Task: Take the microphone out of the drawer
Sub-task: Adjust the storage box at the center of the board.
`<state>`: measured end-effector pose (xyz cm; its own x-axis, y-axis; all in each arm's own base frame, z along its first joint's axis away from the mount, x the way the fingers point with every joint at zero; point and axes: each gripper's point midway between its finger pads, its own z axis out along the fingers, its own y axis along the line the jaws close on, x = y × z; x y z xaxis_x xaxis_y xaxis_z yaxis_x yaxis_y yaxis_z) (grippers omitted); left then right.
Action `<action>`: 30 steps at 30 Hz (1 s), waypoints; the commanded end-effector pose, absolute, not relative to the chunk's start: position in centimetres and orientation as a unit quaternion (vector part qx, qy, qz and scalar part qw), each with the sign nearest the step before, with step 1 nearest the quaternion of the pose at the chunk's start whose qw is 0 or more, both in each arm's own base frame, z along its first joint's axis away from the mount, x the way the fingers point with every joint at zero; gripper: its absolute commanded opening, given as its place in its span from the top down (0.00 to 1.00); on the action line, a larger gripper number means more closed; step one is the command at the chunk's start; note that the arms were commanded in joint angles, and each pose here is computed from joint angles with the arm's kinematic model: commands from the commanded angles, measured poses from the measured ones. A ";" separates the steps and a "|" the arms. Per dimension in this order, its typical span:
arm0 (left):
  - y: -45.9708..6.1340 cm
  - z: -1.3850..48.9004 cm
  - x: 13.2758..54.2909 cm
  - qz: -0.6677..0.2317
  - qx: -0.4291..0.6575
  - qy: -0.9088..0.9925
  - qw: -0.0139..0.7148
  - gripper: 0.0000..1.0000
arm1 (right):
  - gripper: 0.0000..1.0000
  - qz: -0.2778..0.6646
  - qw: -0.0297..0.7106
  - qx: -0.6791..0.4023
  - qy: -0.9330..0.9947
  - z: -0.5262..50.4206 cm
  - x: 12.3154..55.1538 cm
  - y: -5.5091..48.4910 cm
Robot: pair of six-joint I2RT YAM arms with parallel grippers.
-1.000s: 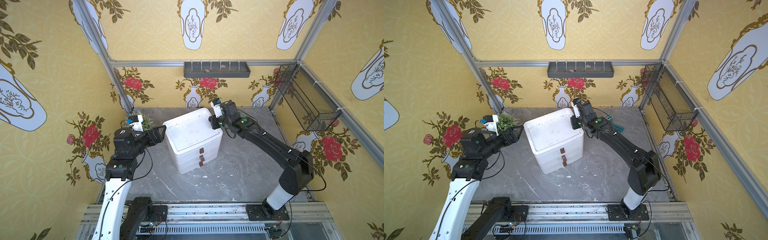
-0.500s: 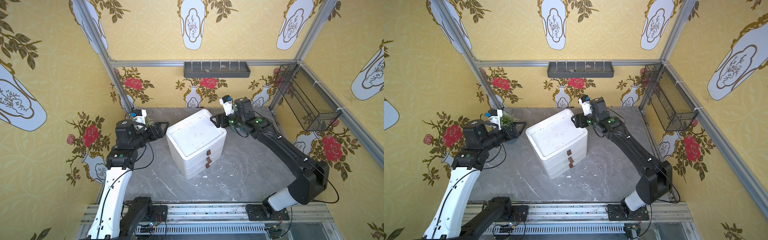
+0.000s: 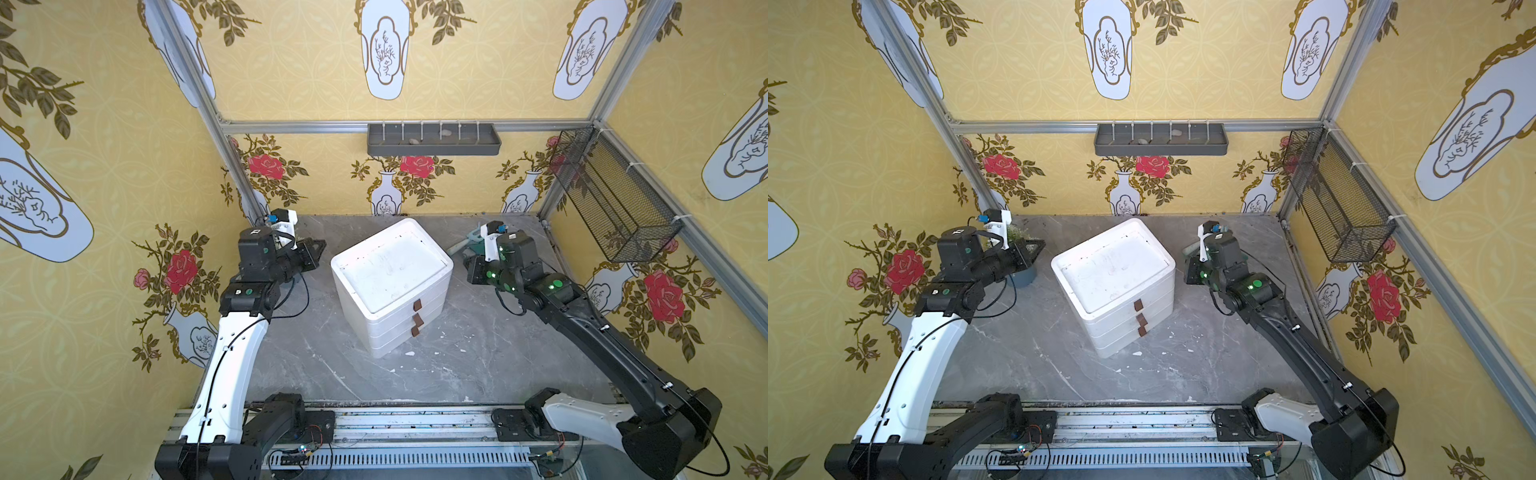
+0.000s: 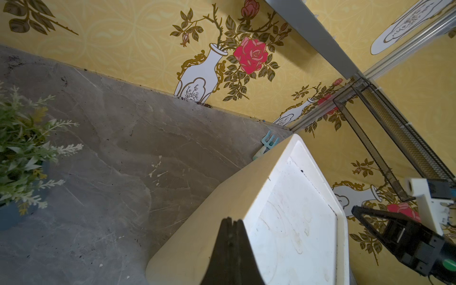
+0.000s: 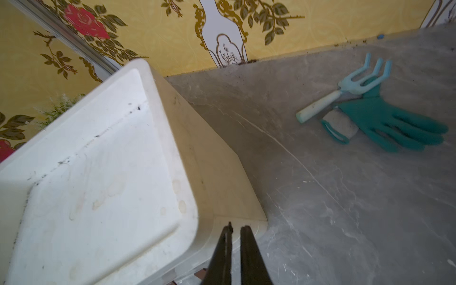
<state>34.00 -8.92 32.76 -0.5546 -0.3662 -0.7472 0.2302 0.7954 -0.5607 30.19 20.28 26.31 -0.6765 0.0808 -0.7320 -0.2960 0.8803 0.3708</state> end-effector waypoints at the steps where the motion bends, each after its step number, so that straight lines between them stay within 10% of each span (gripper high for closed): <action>1: -8.7 32.5 35.1 -0.309 -0.039 0.819 0.482 1.00 | 1.00 0.261 0.365 -0.034 0.893 24.1 29.3 21.3; 30: -12.4 25.4 30.1 -0.389 -0.045 0.839 0.378 1.00 | 1.00 0.314 0.361 -0.050 0.877 19.3 34.3 28.7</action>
<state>31.19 -10.98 24.95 -0.6822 -0.3811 -0.6239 0.1758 0.7428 -0.6460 32.45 26.83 16.81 -0.7882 0.1024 -0.6068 -0.2366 0.8598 0.4525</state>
